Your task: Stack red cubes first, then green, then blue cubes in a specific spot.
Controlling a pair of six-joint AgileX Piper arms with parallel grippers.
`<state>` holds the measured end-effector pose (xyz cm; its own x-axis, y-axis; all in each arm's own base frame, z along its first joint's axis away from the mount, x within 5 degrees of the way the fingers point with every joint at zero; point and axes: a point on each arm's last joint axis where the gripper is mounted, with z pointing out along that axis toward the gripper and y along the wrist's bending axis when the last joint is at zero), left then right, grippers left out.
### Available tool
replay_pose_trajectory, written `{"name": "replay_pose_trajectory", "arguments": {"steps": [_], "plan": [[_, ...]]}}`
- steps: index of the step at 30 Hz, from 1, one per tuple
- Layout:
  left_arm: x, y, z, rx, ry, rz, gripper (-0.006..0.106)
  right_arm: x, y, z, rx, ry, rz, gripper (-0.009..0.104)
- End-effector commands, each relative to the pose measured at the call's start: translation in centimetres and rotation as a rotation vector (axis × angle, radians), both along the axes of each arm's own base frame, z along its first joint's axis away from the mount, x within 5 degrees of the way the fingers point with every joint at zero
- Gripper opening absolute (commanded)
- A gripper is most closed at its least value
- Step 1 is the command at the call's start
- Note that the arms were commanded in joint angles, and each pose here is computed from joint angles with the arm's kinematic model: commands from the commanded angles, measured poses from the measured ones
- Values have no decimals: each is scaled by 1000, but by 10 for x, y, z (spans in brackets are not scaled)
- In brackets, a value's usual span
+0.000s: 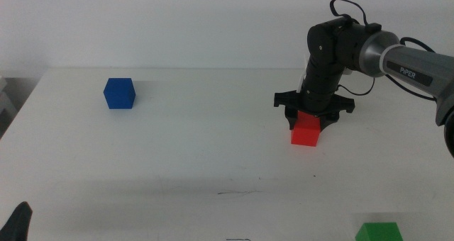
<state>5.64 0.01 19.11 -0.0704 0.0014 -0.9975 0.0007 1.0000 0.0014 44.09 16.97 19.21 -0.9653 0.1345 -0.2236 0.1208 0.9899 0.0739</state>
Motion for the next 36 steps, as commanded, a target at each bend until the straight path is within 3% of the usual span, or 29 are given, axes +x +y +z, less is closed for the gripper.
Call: {"name": "replay_pose_trajectory", "arguments": {"steps": [1,7,17,36], "plan": [[-2,-1,9,-17,-106,-9,93,-6,3,52,22,-138,20,-1],[-2,-1,9,-17,-106,-9,93,-31,37,75,30,-166,77,-1],[-2,-1,9,-17,-106,-9,93,-71,95,75,67,-103,117,-1],[-2,-1,9,-17,-106,-9,93,-93,132,54,62,-48,171,-1]]}}
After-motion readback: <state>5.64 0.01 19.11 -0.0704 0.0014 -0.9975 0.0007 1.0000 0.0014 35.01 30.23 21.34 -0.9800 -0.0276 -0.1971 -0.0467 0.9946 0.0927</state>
